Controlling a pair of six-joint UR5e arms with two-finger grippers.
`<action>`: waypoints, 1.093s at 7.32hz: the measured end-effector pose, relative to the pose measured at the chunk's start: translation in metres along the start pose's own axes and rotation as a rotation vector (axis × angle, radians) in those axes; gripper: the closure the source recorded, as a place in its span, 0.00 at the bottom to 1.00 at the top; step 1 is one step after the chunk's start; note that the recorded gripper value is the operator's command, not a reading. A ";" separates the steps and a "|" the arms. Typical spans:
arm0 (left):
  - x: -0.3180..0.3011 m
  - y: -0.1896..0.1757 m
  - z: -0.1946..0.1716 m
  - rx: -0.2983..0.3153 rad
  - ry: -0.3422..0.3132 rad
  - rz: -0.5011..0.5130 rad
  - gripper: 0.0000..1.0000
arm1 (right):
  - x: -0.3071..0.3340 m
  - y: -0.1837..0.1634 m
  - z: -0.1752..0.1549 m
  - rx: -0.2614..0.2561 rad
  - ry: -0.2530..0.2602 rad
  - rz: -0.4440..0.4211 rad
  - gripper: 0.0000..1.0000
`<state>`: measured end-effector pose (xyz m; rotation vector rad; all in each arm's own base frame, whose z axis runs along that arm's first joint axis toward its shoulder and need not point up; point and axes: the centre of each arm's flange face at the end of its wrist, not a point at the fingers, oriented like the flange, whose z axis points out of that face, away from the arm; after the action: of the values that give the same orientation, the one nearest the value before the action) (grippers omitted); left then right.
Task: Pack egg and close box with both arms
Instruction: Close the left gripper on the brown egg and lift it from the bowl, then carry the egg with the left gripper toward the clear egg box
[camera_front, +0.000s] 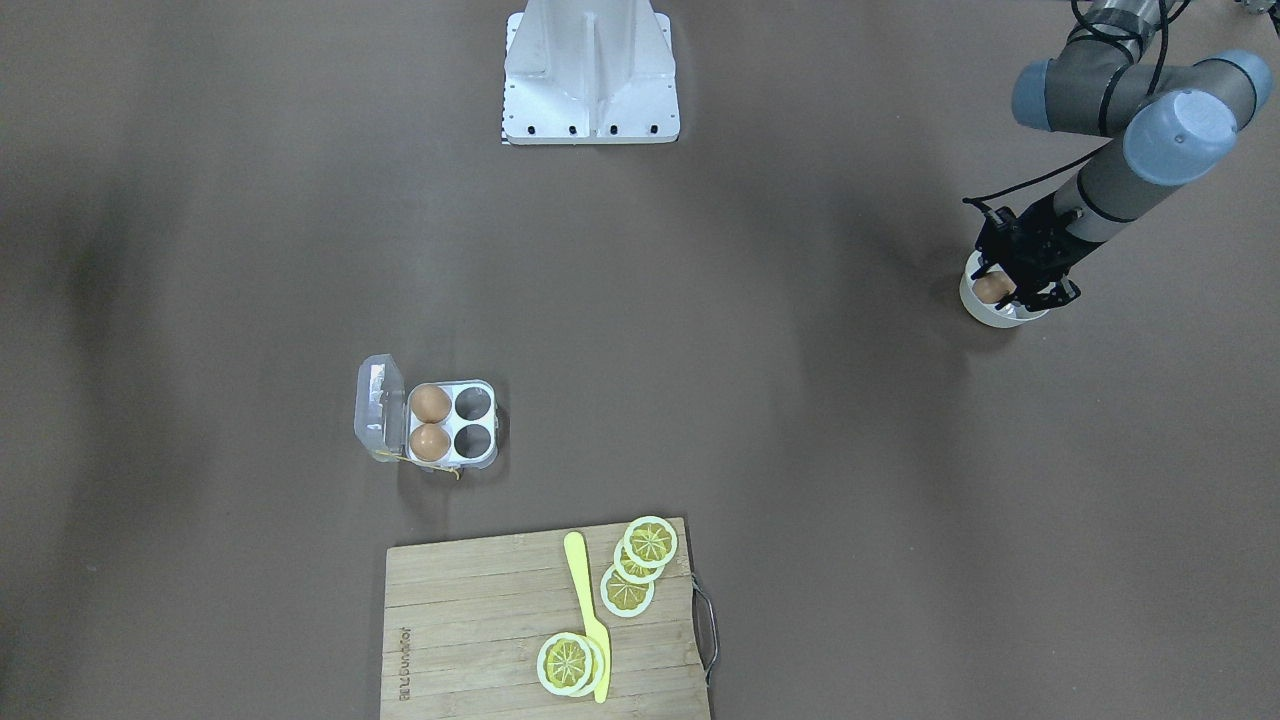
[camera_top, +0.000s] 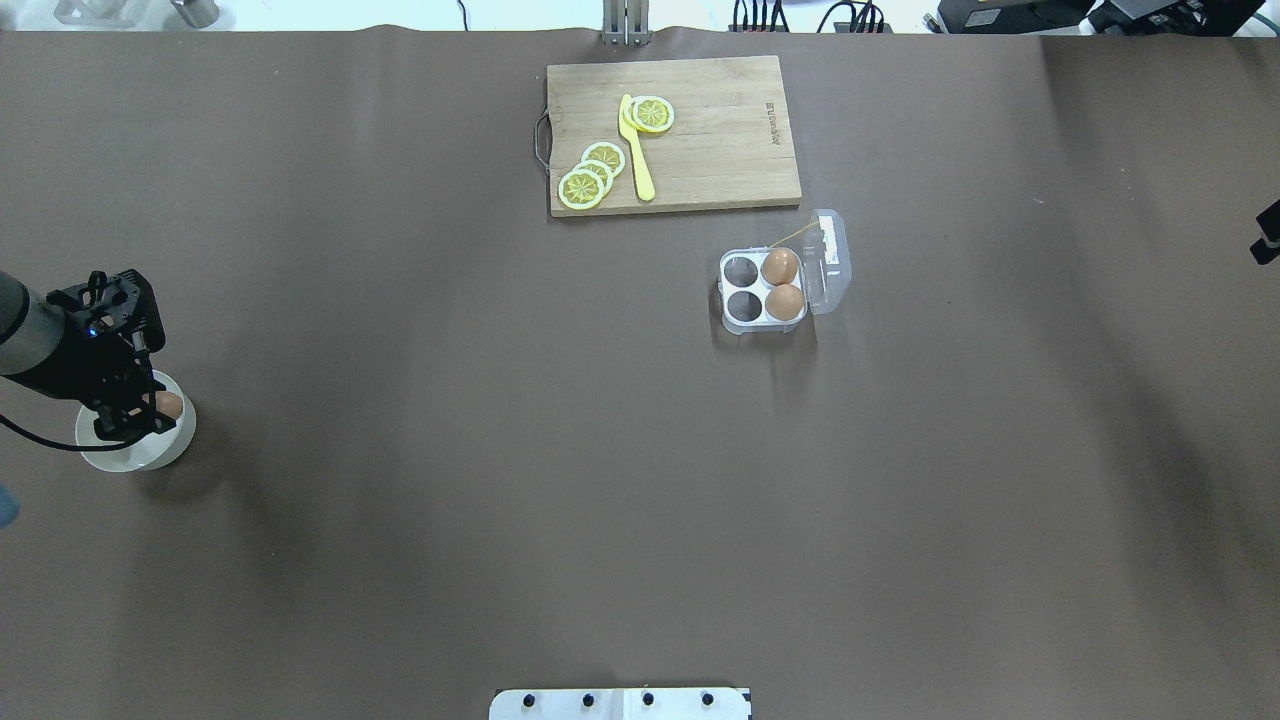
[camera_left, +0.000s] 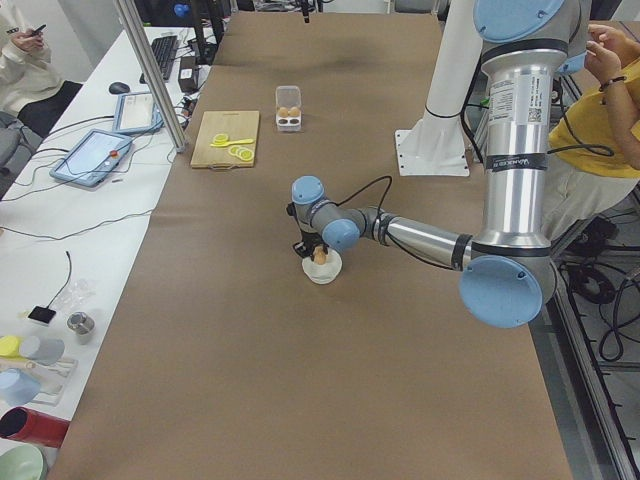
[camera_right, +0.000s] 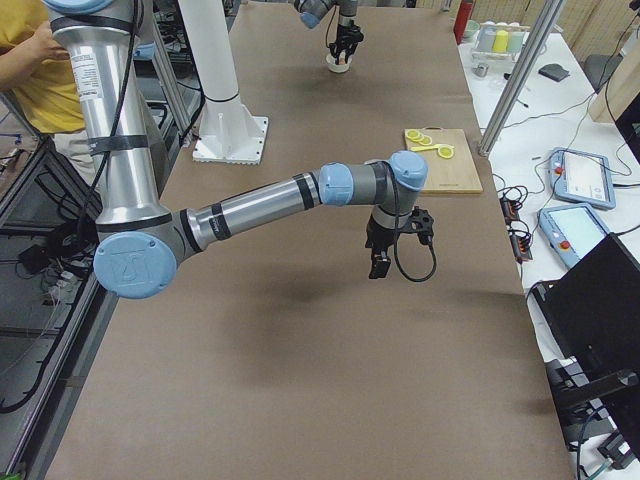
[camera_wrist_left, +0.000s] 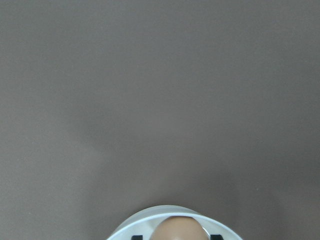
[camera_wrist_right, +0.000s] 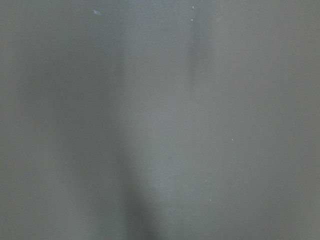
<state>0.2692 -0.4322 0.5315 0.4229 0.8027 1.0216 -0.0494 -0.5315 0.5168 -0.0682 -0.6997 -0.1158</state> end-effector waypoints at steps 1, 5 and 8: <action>-0.001 -0.003 -0.005 0.010 -0.005 0.000 0.81 | 0.000 0.000 0.000 0.000 0.000 0.000 0.00; -0.004 -0.094 -0.053 0.154 0.024 -0.129 0.81 | -0.001 0.001 -0.001 0.002 -0.001 -0.001 0.00; 0.010 -0.206 -0.093 0.213 0.054 -0.232 0.81 | -0.001 0.001 -0.001 0.003 -0.001 -0.004 0.00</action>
<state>0.3223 -0.5266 0.3333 0.4733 0.9893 0.7374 -0.0493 -0.5304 0.5155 -0.0642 -0.7014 -0.1185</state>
